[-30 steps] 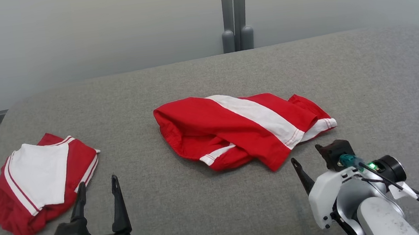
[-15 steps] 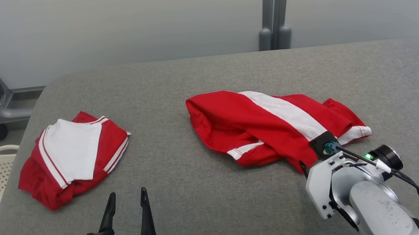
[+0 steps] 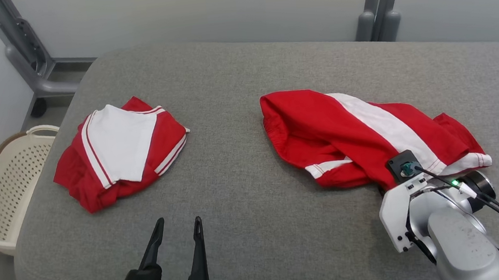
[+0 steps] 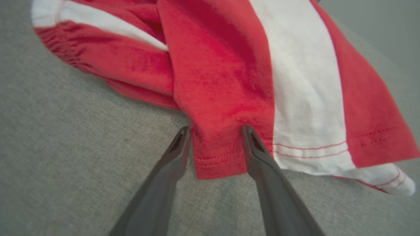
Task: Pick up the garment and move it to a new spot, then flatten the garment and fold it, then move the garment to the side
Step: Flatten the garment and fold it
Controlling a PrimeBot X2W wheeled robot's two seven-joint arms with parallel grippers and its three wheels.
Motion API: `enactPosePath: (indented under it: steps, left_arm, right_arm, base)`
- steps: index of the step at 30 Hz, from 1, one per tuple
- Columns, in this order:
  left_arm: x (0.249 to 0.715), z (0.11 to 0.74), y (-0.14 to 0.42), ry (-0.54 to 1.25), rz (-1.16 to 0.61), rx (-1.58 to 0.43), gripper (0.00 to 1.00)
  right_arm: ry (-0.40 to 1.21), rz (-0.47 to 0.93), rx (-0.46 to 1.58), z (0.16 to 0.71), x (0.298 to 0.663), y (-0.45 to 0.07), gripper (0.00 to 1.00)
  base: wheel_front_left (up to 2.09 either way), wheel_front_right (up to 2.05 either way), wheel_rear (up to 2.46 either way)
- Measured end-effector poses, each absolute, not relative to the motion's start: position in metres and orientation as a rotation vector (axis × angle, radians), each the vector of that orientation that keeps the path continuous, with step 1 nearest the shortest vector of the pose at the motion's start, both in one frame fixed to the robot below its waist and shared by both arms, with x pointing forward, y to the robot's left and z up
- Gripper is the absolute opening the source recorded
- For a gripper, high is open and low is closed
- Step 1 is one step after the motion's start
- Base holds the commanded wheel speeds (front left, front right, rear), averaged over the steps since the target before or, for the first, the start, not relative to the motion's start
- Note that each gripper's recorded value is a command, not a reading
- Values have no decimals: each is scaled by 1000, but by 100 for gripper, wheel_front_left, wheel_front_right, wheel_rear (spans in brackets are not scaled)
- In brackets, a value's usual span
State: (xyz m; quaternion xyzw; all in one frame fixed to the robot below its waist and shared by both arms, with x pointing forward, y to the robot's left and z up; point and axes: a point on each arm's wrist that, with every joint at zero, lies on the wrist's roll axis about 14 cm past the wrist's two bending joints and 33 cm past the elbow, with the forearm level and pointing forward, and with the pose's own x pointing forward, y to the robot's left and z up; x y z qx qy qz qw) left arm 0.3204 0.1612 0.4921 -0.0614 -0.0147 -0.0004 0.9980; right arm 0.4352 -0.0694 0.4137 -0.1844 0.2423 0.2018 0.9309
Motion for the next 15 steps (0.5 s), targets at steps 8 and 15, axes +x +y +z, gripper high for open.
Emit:
enactPosePath:
  steps: [8, 15]
  left_arm:
    - [321, 485, 162, -5, 0, -117, 100]
    - [320, 484, 154, -3, -29, -116, 100]
  right_arm:
    - [469, 434, -349, 413, 449, -59, 0]
    - [327, 402, -326, 461, 473, -57, 0]
  base:
    - [0, 0, 0]
    - [0, 0, 0]
